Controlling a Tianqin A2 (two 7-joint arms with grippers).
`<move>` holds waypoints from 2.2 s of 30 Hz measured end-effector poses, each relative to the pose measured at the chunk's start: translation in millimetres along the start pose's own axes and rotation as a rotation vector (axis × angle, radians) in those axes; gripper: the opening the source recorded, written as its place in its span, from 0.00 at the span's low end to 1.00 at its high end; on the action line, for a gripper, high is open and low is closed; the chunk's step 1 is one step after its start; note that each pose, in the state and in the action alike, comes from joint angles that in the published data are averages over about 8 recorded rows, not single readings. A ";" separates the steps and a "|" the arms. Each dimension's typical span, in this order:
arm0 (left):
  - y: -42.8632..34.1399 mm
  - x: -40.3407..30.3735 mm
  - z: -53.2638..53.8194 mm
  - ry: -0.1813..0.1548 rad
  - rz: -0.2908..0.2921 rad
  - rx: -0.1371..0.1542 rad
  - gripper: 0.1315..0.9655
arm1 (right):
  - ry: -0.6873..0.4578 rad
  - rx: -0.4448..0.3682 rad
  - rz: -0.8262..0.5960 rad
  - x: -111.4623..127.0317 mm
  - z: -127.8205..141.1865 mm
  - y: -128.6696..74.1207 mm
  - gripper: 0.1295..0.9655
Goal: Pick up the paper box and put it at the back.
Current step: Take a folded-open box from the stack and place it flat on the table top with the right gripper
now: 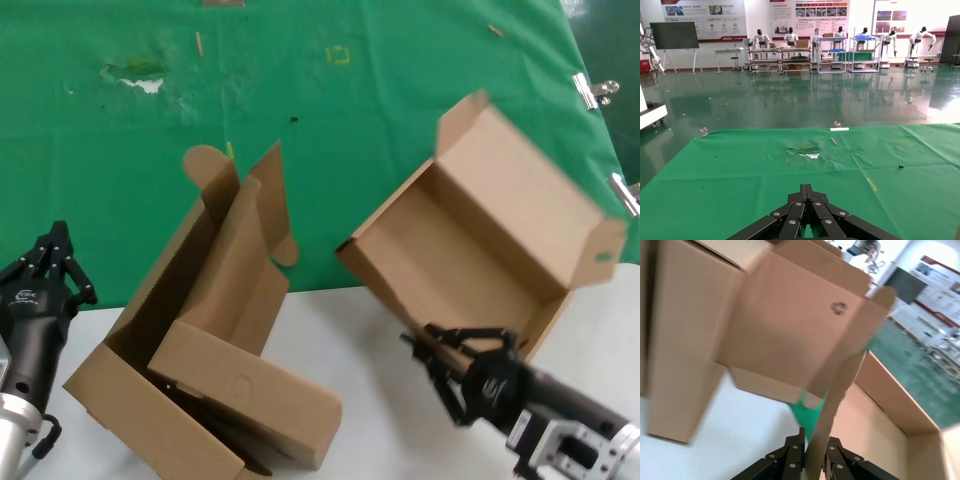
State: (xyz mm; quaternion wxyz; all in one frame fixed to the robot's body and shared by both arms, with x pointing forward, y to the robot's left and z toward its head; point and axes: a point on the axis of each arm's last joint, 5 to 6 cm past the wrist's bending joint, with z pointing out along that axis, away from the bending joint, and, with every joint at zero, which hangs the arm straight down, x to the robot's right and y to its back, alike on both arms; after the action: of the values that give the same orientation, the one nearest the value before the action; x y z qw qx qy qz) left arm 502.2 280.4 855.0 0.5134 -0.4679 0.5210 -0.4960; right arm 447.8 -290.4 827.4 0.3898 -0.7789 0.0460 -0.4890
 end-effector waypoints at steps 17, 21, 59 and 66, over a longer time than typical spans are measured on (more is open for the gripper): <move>0.0 0.0 0.0 0.000 0.000 0.000 0.01 | 0.063 -0.160 -0.254 43.0 53.2 24.4 0.01; 0.0 0.0 0.0 0.000 0.000 0.000 0.01 | 0.033 -0.204 -0.282 46.7 73.4 37.9 0.01; 0.0 0.0 0.0 0.000 0.000 0.000 0.01 | -0.158 -0.258 -0.424 107.1 89.0 94.2 0.01; 0.0 0.0 0.0 0.000 0.000 0.000 0.01 | -0.169 -0.256 -0.473 118.2 97.0 95.6 0.01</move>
State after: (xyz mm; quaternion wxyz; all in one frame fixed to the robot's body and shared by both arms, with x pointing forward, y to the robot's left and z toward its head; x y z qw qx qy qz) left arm 502.2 280.4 855.0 0.5134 -0.4679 0.5210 -0.4961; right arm 616.0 -355.5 829.7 0.1656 -0.8490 -0.1082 -0.4900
